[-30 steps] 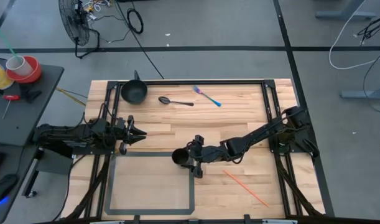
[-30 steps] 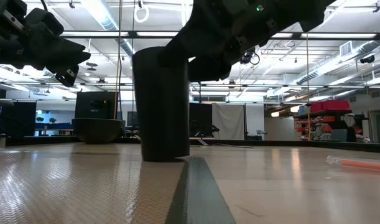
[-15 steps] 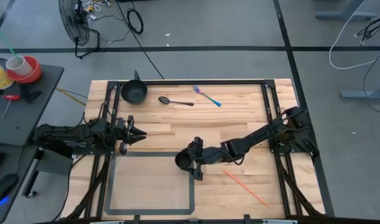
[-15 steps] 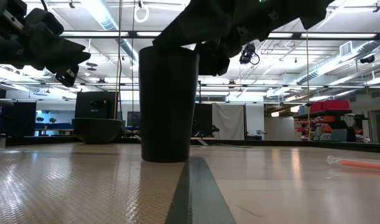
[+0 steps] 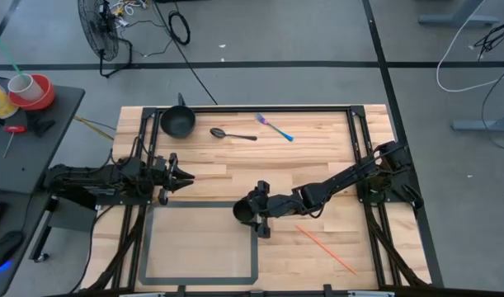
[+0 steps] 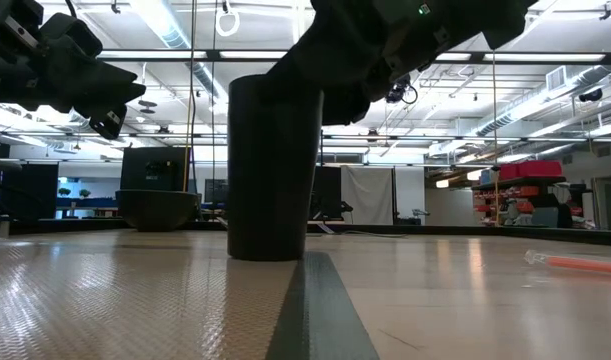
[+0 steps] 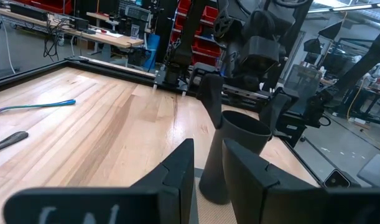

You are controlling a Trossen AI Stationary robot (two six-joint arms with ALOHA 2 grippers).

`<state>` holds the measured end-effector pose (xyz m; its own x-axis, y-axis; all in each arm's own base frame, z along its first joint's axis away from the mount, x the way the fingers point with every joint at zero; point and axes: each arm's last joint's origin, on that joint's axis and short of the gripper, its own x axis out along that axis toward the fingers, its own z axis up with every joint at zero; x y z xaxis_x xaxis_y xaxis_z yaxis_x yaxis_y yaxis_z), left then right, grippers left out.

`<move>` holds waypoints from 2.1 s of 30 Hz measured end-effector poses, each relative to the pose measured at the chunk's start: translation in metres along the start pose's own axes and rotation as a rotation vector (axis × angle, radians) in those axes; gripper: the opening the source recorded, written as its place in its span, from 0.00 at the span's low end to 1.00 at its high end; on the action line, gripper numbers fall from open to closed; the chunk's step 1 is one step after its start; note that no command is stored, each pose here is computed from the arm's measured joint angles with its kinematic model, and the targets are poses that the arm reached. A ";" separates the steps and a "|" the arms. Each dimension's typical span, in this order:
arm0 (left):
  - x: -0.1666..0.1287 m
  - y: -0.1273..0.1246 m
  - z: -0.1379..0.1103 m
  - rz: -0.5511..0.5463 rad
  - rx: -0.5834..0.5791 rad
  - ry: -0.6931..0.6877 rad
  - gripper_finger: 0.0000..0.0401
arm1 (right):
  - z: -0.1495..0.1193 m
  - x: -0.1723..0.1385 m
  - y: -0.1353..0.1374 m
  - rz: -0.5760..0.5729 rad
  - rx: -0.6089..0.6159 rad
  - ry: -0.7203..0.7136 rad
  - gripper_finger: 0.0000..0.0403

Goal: Pick & Place Utensil
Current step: Put the black cup on the top right of the transparent mat

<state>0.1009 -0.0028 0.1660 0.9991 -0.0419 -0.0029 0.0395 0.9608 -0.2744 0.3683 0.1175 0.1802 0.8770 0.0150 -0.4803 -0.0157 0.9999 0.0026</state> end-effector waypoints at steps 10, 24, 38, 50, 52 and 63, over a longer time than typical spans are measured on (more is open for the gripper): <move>0.000 0.000 0.000 0.000 0.000 0.000 0.22 | 0.001 0.000 0.000 -0.010 0.002 -0.010 0.86; 0.000 0.000 0.000 0.000 0.000 0.000 0.22 | 0.009 0.002 0.003 0.048 0.024 -0.097 0.85; 0.000 0.000 0.000 0.000 0.000 0.000 0.22 | 0.014 0.012 0.005 0.079 -0.015 -0.017 0.85; 0.000 0.000 0.000 0.000 0.000 0.000 0.22 | 0.008 0.019 0.004 0.067 0.001 -0.015 0.97; 0.000 0.000 0.000 0.000 0.000 0.000 0.22 | 0.008 0.019 0.003 0.050 0.000 -0.009 0.98; 0.000 0.000 0.000 0.000 0.000 0.000 0.22 | 0.019 -0.008 0.004 0.009 -0.043 0.055 0.98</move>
<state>0.1009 -0.0028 0.1659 0.9991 -0.0422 -0.0030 0.0397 0.9609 -0.2742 0.3699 0.1219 0.2007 0.8488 0.0229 -0.5282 -0.0453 0.9985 -0.0296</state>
